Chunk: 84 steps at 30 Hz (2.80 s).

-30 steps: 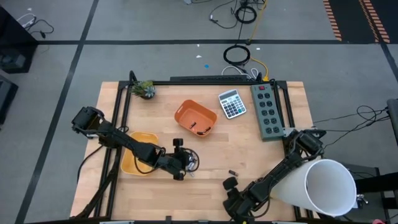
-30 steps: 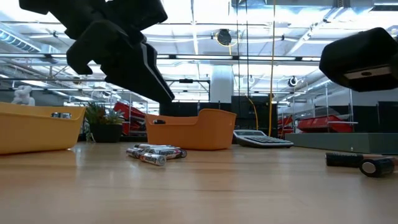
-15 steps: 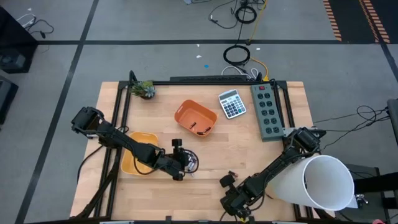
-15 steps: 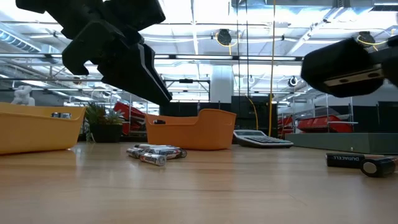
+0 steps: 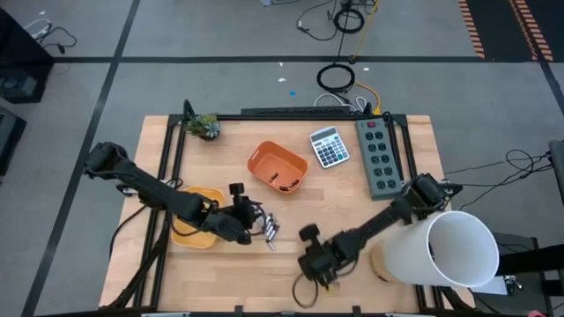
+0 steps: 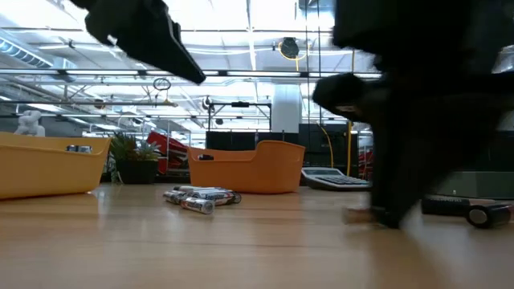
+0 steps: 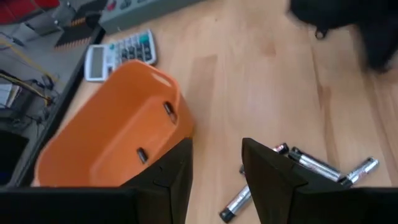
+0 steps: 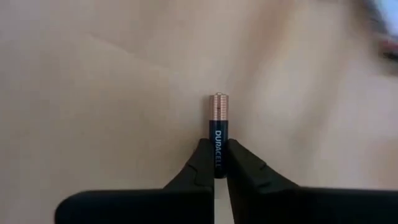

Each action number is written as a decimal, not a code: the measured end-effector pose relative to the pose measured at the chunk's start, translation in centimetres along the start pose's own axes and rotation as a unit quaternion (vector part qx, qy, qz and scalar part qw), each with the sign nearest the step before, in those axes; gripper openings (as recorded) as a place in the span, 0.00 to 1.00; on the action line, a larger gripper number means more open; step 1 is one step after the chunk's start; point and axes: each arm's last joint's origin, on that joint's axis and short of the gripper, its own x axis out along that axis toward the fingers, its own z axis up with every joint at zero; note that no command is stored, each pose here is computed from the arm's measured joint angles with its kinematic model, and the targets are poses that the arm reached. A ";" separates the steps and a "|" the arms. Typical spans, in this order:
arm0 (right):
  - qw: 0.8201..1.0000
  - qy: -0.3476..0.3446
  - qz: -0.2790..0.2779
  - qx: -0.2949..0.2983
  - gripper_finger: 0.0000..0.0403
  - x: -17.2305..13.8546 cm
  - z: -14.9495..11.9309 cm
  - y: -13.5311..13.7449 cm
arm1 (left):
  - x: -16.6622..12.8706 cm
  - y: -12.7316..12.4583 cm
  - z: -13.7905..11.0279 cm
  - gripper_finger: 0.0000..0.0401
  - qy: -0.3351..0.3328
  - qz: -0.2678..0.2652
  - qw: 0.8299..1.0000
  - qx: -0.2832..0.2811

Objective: Sort batteries
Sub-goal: Put the black battery into the orange bin, then put the silver battery into the yellow bin

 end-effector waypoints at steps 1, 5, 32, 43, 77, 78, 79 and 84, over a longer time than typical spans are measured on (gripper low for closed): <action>1.000 0.001 -0.013 -0.001 0.01 -0.2 0.0 -0.8 | -0.3 0.2 0.1 0.37 -0.004 0.000 1.000 0.003; 0.999 -0.011 -0.030 0.003 0.00 -1.0 0.3 -4.0 | -0.6 0.6 0.1 0.37 -0.002 0.003 1.000 0.031; 0.986 -0.147 -0.075 0.008 0.03 -3.8 -4.5 -26.2 | 4.2 4.5 -6.8 0.37 0.049 -0.060 0.997 0.001; 0.988 -0.109 -0.078 0.081 0.35 -4.3 -6.6 -27.9 | 4.4 4.9 -6.8 0.37 0.051 -0.053 0.997 -0.020; 0.958 -0.241 -0.007 0.154 0.43 -4.1 -5.7 -9.8 | 3.9 4.3 -6.0 0.37 0.077 -0.179 0.981 0.002; 0.955 -0.252 -0.012 0.158 0.43 -4.0 -5.9 -9.7 | 4.1 4.3 -6.0 0.37 0.075 -0.184 0.980 -0.001; 0.950 -0.264 -0.020 0.163 0.43 -3.8 -6.1 -9.6 | 4.3 4.3 -6.0 0.38 0.075 -0.188 0.979 -0.003; 0.934 -0.310 -0.044 0.173 0.42 -3.1 -7.4 -9.2 | 5.9 4.1 -6.8 0.45 0.101 -0.196 0.975 -0.004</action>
